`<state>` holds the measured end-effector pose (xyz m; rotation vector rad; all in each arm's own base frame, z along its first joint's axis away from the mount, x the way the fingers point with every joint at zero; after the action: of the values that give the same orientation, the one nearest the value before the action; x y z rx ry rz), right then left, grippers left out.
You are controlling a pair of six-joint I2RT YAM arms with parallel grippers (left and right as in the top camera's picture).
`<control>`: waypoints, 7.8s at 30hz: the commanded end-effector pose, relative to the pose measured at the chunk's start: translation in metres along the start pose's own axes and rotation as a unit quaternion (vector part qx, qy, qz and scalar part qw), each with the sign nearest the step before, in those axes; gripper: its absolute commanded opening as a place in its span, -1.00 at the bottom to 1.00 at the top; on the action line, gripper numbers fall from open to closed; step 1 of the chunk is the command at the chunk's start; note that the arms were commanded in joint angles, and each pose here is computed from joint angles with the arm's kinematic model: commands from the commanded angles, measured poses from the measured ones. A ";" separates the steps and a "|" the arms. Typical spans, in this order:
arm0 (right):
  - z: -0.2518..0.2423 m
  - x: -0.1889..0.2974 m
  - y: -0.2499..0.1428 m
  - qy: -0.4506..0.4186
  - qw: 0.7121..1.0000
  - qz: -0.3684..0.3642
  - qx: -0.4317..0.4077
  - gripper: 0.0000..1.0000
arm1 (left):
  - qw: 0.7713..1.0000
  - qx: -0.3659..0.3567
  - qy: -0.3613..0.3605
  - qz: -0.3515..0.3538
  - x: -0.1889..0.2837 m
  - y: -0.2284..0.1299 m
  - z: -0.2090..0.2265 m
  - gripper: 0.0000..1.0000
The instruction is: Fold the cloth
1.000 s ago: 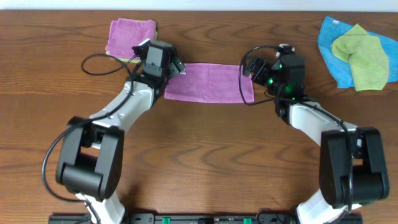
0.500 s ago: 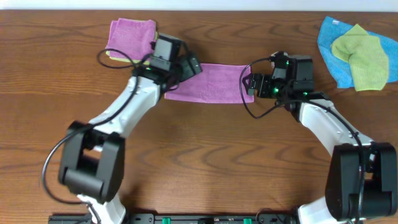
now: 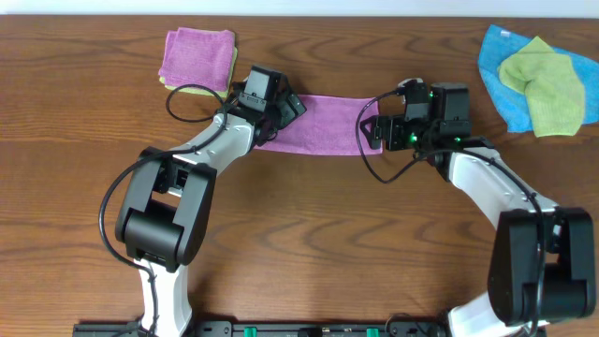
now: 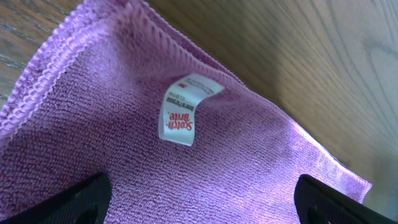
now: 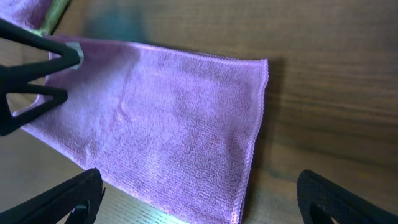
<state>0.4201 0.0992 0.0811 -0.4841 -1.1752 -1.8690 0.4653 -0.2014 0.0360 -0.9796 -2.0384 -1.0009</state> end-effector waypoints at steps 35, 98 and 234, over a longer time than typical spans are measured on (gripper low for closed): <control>-0.015 -0.080 -0.074 0.024 0.987 0.137 -0.085 0.93 | 1.000 0.010 0.006 0.018 -0.006 -0.008 0.005 0.90; 0.059 -0.060 0.011 -0.052 0.989 0.136 0.019 -0.97 | 0.998 0.018 -0.044 -0.040 0.082 0.054 -0.007 0.90; 0.150 -0.125 0.003 0.011 0.941 0.071 -0.331 0.07 | 0.991 -0.094 0.073 0.066 0.245 -0.017 0.054 0.90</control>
<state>0.4732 0.2876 0.0808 -0.8241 -0.4655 -2.0705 0.3153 -0.0832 0.1949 -1.0883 -1.7527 -1.1624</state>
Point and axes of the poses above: each gripper's point midway between its finger pads, its own x axis back along the fingers, its own z axis along the line the jaws close on, y = z × x, the point moved 1 cm from there along x, back along the fingers, and after that the axes turned 11 degrees about -x, right-handed, at the moved point
